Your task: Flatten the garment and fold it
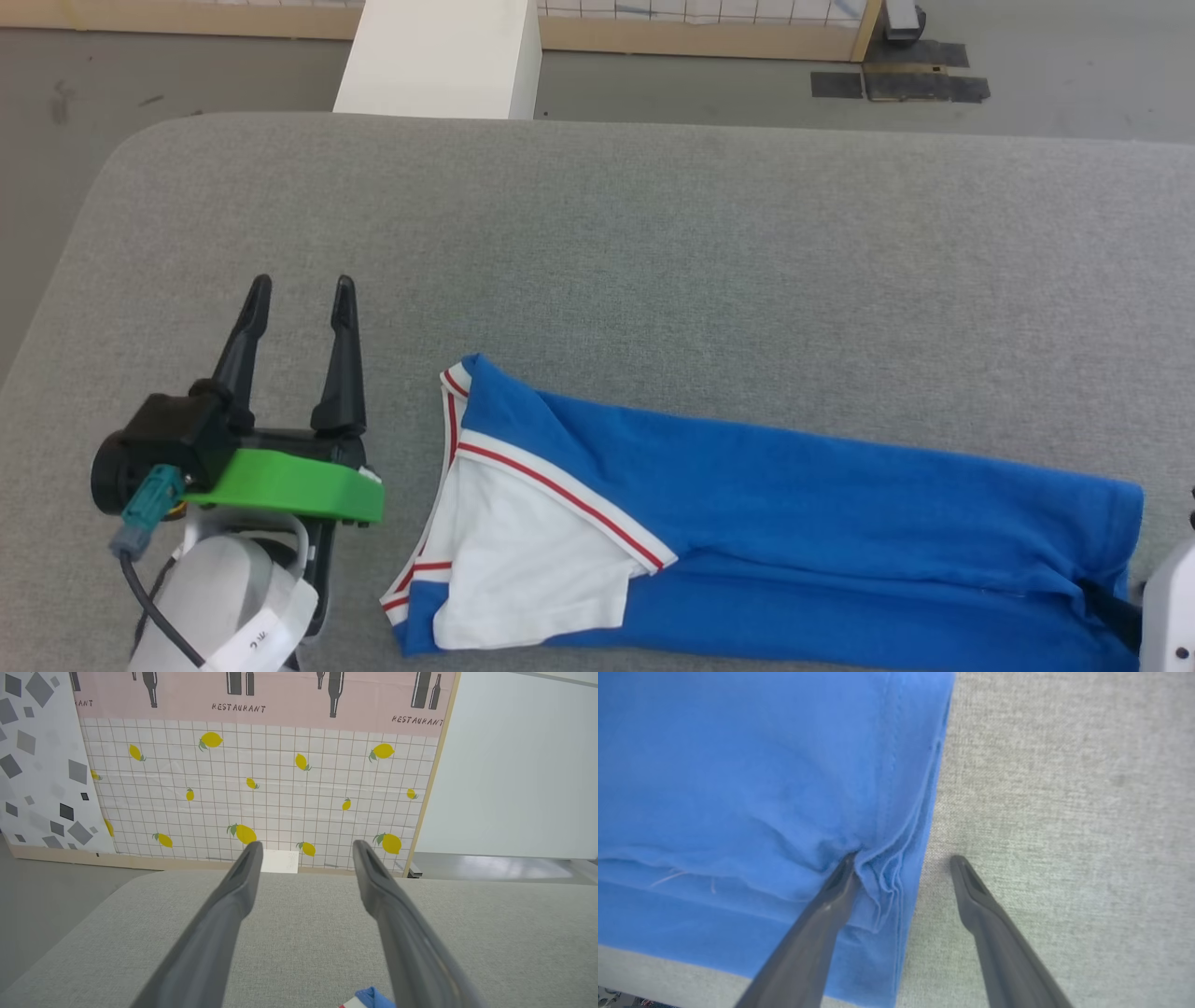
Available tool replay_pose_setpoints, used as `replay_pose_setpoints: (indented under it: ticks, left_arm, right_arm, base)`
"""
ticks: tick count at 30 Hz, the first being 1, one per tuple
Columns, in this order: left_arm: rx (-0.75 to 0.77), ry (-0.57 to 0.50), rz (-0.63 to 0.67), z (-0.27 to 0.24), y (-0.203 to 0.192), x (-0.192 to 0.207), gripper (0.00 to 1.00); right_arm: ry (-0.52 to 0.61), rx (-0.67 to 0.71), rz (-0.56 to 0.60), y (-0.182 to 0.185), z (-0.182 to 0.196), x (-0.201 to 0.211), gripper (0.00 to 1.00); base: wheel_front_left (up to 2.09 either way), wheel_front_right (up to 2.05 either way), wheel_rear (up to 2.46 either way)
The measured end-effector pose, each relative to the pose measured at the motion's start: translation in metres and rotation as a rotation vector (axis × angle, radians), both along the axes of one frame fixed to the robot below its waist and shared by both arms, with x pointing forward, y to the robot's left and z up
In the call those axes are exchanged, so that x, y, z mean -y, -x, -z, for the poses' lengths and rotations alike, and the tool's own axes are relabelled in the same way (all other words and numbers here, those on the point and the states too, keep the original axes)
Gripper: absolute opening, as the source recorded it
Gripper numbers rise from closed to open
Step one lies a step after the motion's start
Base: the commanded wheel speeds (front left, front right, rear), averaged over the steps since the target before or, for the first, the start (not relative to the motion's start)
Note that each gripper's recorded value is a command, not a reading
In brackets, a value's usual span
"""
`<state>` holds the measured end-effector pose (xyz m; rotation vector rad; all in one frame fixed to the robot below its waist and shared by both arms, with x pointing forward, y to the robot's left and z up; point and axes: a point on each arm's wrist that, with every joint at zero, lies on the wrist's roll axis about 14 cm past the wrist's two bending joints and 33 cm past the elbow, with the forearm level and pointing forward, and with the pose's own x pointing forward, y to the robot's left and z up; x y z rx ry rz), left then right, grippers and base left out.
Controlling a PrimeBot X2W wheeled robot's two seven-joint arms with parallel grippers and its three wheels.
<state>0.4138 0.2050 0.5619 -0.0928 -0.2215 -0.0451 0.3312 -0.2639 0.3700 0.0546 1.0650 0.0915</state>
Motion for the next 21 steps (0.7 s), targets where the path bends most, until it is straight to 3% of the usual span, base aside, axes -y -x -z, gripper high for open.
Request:
replay_pose_setpoints:
  ticks: [13,14,15,16,17,21]
  left_arm:
    - [-0.001,0.042,-0.013,0.007,-0.001,0.004,1.00]
    - [-0.005,0.045,-0.012,0.008,-0.001,0.004,1.00]
    - [-0.006,0.046,-0.013,0.009,-0.001,0.004,1.00]
    - [-0.008,0.047,-0.012,0.010,-0.002,0.004,1.00]
    - [-0.011,0.044,-0.013,0.011,-0.002,0.004,1.00]
    - [-0.016,0.034,-0.012,0.014,-0.002,0.005,1.00]
  right_arm:
    - [-0.034,-0.018,-0.065,-0.005,0.003,-0.021,1.00]
    - [-0.037,-0.021,-0.062,-0.005,0.003,-0.020,0.54]
    - [-0.037,-0.025,-0.062,-0.005,0.003,-0.020,0.26]
    - [-0.036,-0.028,-0.062,-0.006,0.003,-0.020,0.05]
    - [-0.034,-0.030,-0.060,-0.006,0.003,-0.019,0.00]
    - [-0.031,-0.028,-0.043,-0.008,0.002,-0.013,0.00]
  base:
    - [0.00,0.00,0.00]
    - [0.00,0.00,0.00]
    - [0.00,0.00,0.00]
    - [0.00,0.00,0.00]
    - [0.00,0.00,0.00]
    - [0.00,0.00,0.00]
